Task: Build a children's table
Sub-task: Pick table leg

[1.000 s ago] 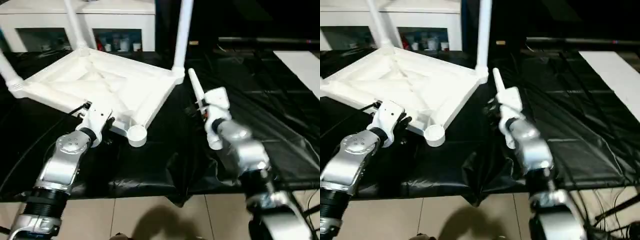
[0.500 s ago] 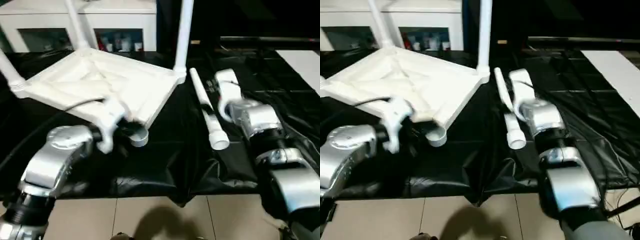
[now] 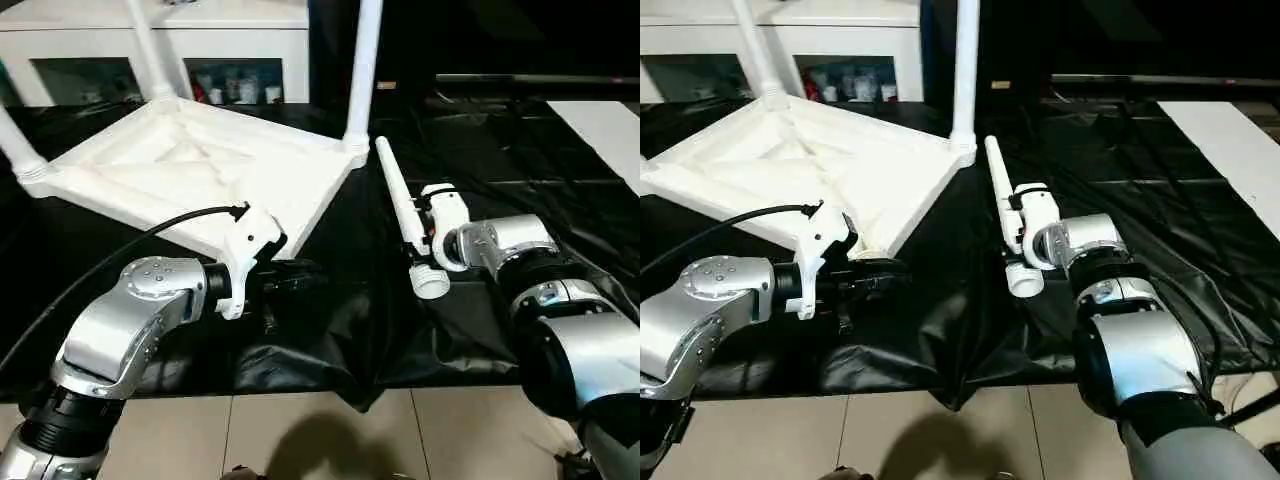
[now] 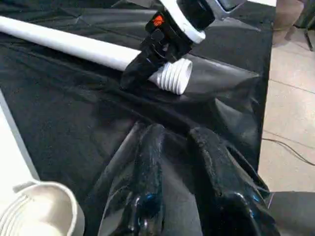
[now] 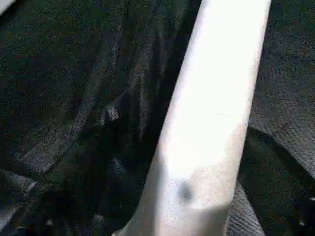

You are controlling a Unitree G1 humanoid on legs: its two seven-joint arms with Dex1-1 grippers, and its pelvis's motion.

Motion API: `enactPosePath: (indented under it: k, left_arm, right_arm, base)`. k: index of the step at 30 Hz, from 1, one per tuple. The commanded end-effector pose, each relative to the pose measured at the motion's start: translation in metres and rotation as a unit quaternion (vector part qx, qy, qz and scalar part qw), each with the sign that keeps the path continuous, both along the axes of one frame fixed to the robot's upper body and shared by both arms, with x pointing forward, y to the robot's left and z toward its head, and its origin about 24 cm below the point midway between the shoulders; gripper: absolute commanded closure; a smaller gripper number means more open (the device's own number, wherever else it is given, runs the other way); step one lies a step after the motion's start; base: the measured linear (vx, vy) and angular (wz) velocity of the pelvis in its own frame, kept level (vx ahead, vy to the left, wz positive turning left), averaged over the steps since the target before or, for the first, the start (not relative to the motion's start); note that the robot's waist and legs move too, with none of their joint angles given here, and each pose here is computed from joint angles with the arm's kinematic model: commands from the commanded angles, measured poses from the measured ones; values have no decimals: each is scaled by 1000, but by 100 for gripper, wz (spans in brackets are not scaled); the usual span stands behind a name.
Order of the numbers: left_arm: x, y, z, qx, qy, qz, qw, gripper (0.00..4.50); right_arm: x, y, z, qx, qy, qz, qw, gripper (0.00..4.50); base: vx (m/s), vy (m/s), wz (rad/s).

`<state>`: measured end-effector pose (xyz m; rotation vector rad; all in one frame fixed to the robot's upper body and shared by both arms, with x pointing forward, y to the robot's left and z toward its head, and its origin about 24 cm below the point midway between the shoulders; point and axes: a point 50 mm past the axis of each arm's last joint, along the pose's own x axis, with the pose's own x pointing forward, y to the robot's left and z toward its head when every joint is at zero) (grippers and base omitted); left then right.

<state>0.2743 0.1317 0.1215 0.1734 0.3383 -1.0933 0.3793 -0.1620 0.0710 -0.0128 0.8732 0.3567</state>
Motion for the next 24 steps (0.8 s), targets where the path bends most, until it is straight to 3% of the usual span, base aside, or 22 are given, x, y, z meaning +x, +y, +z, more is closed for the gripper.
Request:
enactPosePath:
  k: [1,5,7,13,21,22,24]
  left_arm:
    - [-1,-3,4,4,-7,-7,1000,347]
    - [0,-5,5,4,2,-8,1000,347]
    - [3,-5,6,0,3,6,1000,312]
    - [10,-5,7,-3,1,26,1000,275]
    - [11,-9,6,-19,8,28,999,224]
    - [14,-10,5,-26,7,46,999,197]
    - [21,-10,6,-36,-10,80,996,185]
  right_arm:
    - [-4,0,-6,0,23,3,1000,73]
    - [-6,-3,-10,4,30,-13,999,109]
    - [-7,-6,-12,7,34,-25,999,140]
    - [-12,-14,-22,9,45,-55,997,185]
    - [-16,-24,-30,52,45,-114,991,245]
    - [-16,-23,-31,67,42,-117,990,251]
    - [-15,-23,-31,80,32,-122,989,255]
  base:
    - [0,0,0]
    - [0,0,0]
    - [0,0,0]
    - [0,0,0]
    - [0,0,0]
    - [0,0,0]
    - [0,0,0]
